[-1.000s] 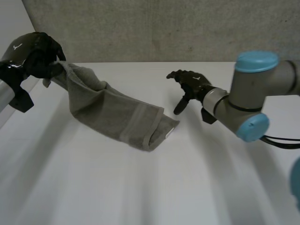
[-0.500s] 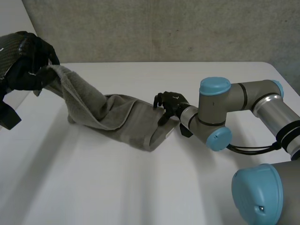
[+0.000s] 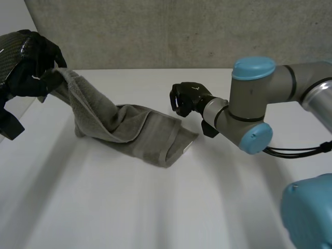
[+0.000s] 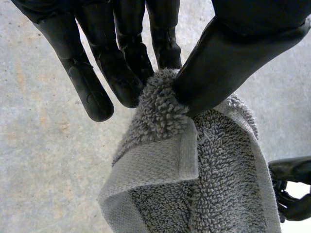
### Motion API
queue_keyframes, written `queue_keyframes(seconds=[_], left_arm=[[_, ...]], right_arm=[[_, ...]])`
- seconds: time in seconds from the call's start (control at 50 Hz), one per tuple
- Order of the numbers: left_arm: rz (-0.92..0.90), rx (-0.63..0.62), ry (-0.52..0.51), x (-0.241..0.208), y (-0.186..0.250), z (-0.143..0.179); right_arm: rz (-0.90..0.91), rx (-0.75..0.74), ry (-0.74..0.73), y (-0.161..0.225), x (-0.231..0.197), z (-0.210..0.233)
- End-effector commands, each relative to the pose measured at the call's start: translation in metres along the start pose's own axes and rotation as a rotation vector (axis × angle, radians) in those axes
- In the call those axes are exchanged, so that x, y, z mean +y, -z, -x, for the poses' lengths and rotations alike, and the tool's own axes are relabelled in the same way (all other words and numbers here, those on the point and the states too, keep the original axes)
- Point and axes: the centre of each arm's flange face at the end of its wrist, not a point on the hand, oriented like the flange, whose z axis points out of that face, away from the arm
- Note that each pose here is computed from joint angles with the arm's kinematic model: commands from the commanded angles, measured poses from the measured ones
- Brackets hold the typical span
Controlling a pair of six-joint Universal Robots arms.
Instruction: Fold the towel.
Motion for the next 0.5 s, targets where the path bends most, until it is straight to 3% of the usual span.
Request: queue_keyframes(seconds=[0.02, 0.1, 0.22, 0.5], left_arm=[[-0.004, 0.005, 0.043, -0.001, -0.001, -0.001], [0.001, 0.004, 0.046, 0.002, -0.002, 0.001], [0.005, 0.001, 0.05, 0.011, -0.005, 0.006], [0.056, -0.024, 0.088, 0.033, -0.013, 0.02]], right_arm=[[0.136, -0.02, 0.118, 0.03, 0.022, 0.006], [0.237, -0.047, 0.229, 0.053, 0.048, 0.016], [0.18, -0.091, 0.255, 0.062, 0.068, 0.042], [0.117, -0.061, 0.236, 0.043, 0.09, 0.05]])
